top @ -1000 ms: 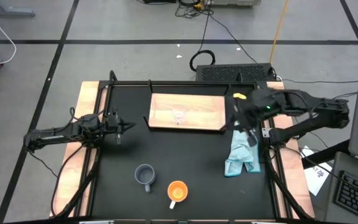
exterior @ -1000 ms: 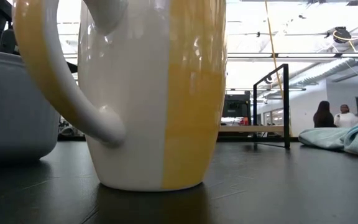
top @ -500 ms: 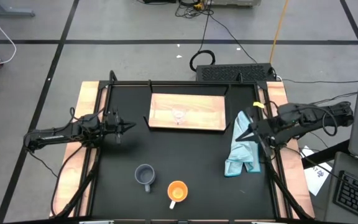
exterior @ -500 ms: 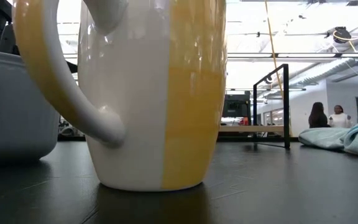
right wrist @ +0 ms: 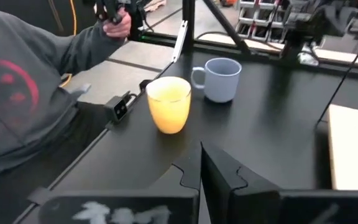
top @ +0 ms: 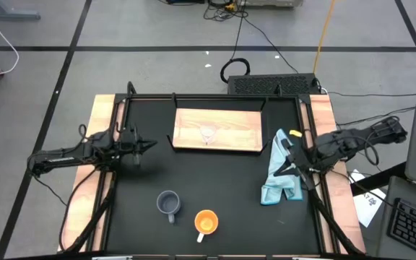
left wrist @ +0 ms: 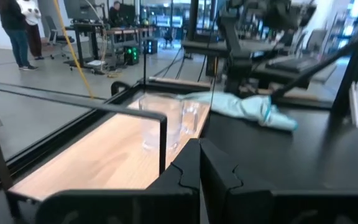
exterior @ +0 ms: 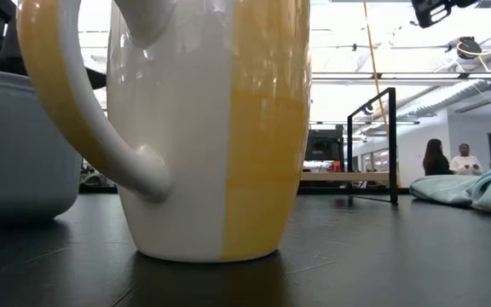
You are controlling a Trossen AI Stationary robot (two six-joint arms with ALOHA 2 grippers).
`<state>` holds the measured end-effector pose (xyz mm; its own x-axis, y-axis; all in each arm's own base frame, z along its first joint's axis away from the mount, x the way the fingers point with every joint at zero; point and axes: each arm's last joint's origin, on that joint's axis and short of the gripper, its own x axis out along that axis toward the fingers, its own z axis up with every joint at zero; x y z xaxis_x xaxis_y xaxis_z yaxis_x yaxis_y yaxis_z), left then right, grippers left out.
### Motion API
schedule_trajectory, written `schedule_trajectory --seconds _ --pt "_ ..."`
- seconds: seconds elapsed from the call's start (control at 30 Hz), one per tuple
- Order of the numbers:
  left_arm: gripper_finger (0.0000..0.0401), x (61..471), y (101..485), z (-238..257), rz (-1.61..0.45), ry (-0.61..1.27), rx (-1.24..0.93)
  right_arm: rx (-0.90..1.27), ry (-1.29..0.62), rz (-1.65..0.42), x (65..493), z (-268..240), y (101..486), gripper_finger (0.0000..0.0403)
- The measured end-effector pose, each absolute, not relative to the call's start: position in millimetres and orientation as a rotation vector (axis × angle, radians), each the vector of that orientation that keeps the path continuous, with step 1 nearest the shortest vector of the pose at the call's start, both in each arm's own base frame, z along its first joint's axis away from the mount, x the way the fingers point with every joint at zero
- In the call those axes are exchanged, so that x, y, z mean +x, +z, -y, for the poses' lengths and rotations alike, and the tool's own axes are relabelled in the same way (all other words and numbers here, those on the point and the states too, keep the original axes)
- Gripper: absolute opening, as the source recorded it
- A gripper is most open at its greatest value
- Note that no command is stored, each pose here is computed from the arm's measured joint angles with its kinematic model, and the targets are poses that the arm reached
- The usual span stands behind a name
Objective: Stack small to large cups/mugs on shelf
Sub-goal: Put the transparent mug on the shelf
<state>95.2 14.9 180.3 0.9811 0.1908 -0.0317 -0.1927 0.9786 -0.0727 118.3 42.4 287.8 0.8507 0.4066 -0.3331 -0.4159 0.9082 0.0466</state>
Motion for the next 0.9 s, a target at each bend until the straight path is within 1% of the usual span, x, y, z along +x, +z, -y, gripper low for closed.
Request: schedule_trajectory --seconds 0.2,0.37,0.53,0.6,0.73,0.9 --pt "0.0003 95.2 183.1 -14.9 0.003 0.193 -0.072 -0.002 0.379 -0.281 111.9 -42.9 277.5 0.0" --pt "0.0003 95.2 182.9 -14.9 0.0 0.193 -0.054 0.024 0.4 -0.243 101.9 -42.4 268.0 0.0" --pt "0.0003 95.2 182.9 -15.0 0.0 0.193 -0.054 0.041 0.382 -0.225 96.6 -41.1 248.9 0.0" --pt "0.0003 95.2 182.9 -14.9 0.0 0.193 -0.054 0.034 0.422 -0.205 95.6 -42.7 241.3 0.0" --pt "0.0003 95.2 182.9 -15.0 0.0 0.193 -0.054 0.003 0.587 -0.163 93.3 -50.0 226.7 0.0" --pt "0.0003 95.2 184.0 -15.0 0.012 0.193 -0.053 0.013 0.624 -0.076 91.0 -53.0 218.1 0.0"
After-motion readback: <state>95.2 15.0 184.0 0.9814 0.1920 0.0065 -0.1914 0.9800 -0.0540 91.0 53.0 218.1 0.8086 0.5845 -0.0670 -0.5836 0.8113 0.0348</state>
